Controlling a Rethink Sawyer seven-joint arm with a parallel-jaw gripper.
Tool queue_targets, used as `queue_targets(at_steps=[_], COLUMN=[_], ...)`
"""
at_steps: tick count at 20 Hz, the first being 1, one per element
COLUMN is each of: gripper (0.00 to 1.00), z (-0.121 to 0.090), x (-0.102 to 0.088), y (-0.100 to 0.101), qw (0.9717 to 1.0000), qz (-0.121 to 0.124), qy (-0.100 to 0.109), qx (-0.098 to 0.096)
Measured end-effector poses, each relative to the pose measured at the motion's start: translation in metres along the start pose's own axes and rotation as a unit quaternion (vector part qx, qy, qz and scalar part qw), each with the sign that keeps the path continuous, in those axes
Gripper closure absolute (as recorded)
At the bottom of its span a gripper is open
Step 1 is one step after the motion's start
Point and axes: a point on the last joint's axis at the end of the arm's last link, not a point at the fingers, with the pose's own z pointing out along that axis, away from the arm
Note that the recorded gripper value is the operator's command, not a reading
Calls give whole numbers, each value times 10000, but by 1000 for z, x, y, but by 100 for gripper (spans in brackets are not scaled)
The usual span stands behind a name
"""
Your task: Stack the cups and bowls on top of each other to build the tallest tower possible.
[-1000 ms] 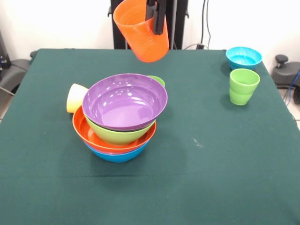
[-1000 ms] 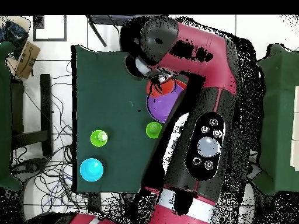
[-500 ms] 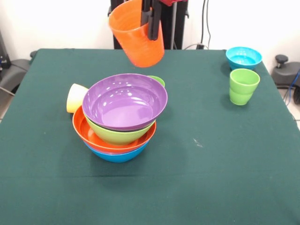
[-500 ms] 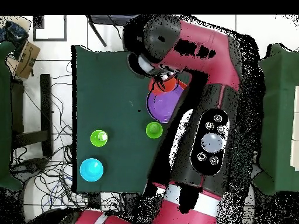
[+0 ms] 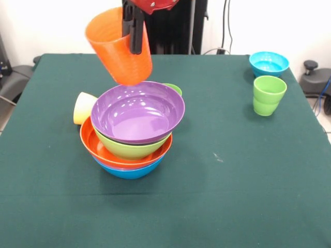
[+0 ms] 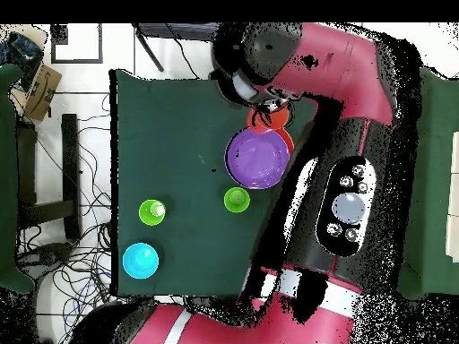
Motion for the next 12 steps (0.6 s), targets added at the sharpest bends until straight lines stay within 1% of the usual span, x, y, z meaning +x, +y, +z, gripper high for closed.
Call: queue_targets(at_steps=[5,7,12], gripper=[100,100,100], z=[9,17,31], x=[-9,-8,-6], y=[5,9,13], qw=[10000,10000,9999], qz=[-20,-50,-85], qy=[-7,28,72], qx=[-54,-40,3])
